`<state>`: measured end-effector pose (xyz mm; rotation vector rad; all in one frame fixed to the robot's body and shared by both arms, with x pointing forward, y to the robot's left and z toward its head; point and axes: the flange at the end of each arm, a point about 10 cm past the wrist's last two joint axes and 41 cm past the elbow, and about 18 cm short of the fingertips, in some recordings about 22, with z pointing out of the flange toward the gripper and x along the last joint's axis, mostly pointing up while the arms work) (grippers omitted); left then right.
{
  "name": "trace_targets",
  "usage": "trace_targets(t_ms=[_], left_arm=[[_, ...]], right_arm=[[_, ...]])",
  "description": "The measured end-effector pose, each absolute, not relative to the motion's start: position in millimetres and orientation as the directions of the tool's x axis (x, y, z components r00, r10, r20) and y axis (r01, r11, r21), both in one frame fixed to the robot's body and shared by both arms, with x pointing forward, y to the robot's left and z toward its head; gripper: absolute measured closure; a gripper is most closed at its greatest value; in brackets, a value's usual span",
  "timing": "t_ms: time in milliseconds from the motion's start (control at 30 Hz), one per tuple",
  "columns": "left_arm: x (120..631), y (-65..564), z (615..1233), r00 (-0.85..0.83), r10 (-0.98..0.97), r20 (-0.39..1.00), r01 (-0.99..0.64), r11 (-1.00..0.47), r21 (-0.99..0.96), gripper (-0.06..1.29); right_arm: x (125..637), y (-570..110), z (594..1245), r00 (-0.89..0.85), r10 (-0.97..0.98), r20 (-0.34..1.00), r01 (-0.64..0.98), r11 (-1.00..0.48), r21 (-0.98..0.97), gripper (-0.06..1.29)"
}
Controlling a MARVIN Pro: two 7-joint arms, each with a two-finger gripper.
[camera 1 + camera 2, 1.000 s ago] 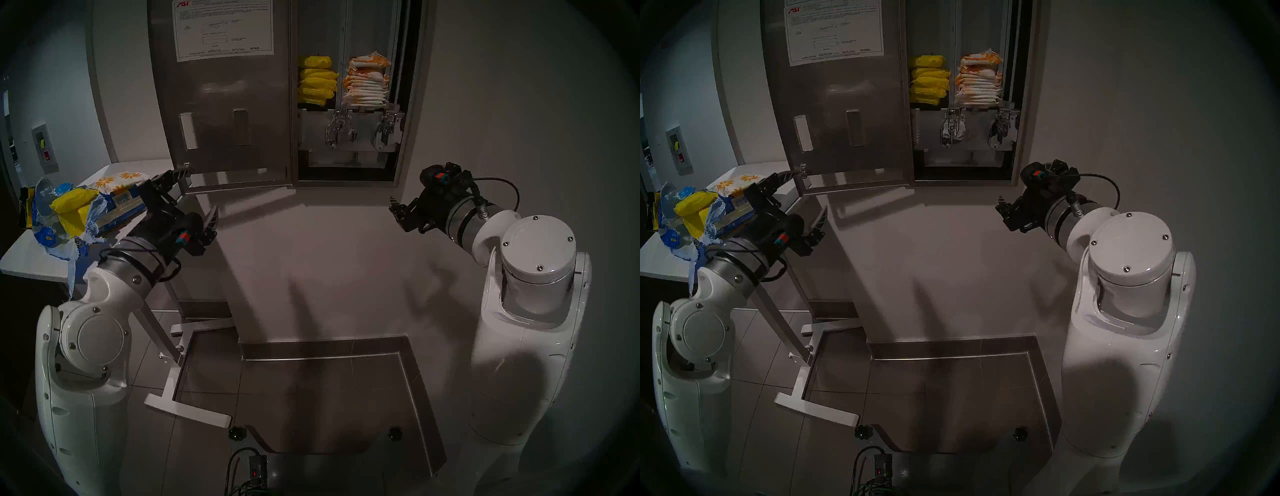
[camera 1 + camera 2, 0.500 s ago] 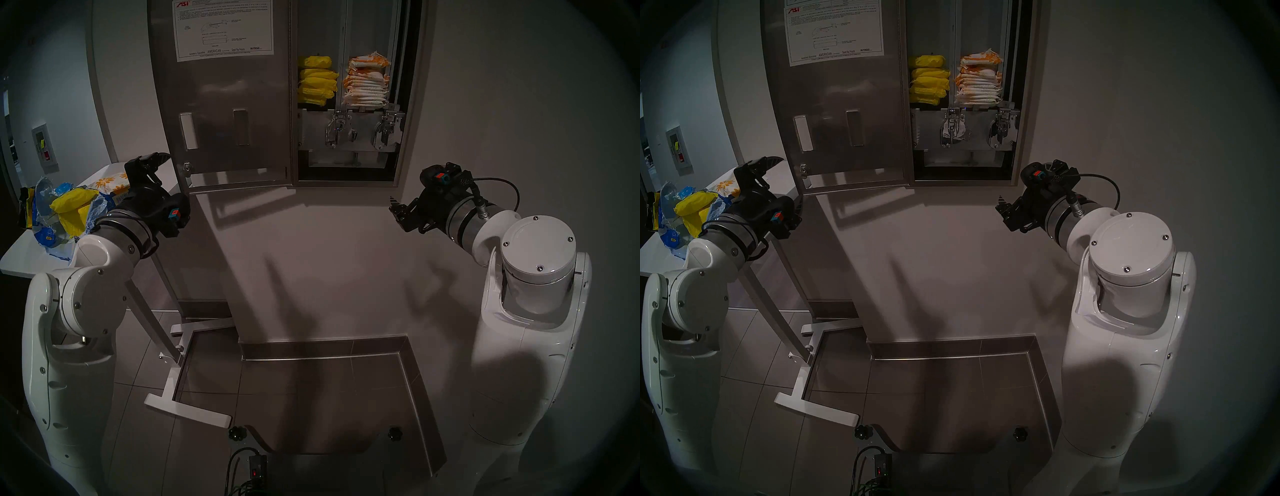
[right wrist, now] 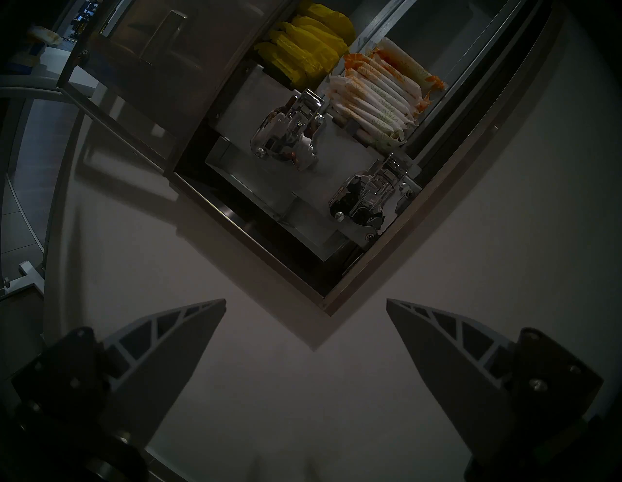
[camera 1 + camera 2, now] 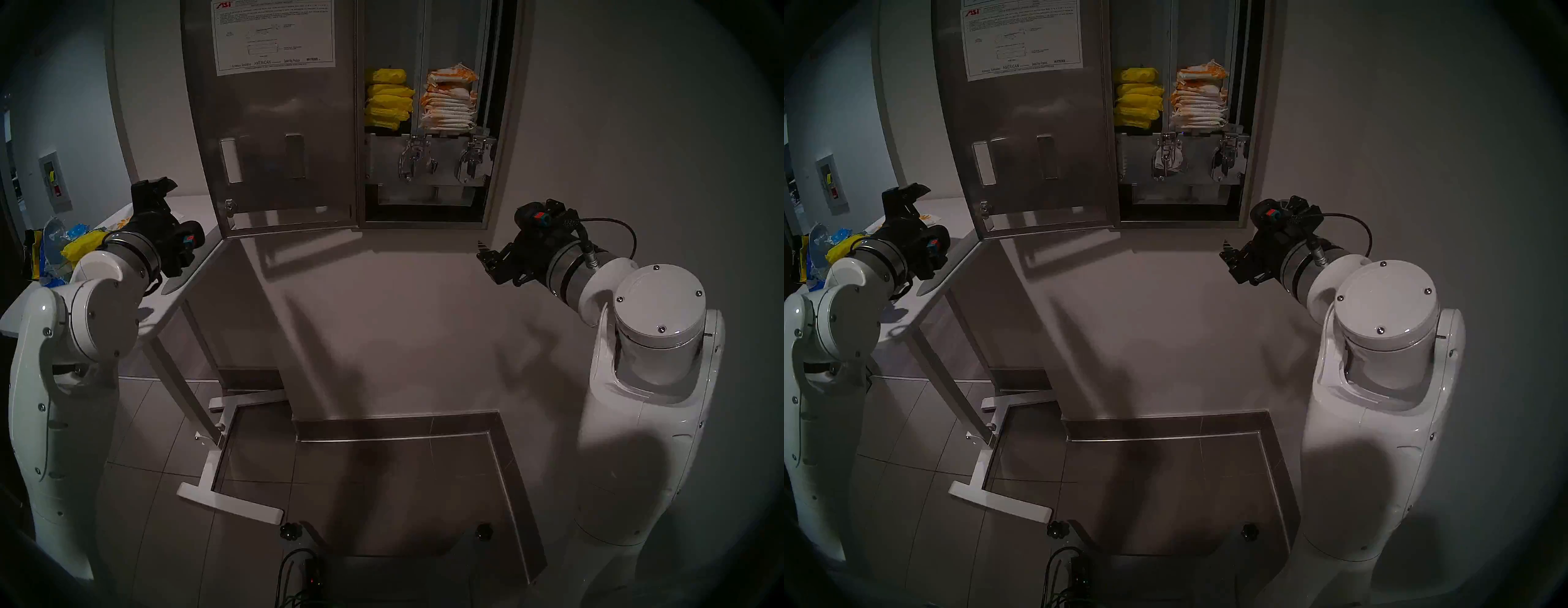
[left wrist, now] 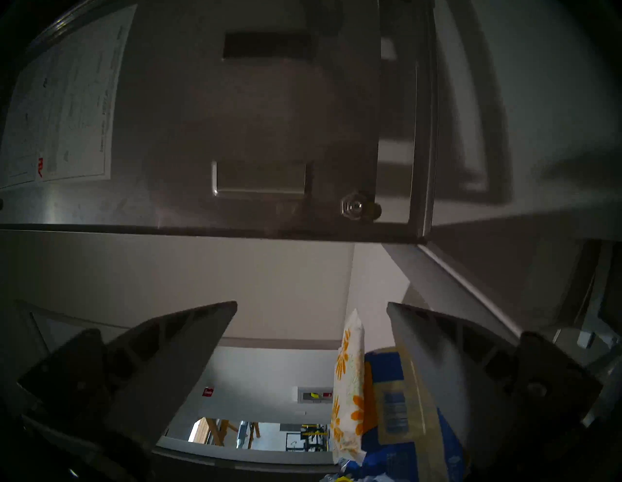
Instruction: Open the dispenser door, put the pads inside, close the door
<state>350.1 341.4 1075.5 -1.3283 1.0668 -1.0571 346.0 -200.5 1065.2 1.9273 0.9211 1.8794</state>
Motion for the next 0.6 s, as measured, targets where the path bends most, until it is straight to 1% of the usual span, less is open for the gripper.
trace_targets(t_ms=[600], left_arm=[[370, 354, 1101, 0.294, -0.953, -0.074, -0.121, 0.040, -0.992, 0.02]], right_arm=[[346, -201, 1065, -0.059, 0.622, 0.781, 0.236, -0.751, 0.616, -0.01]])
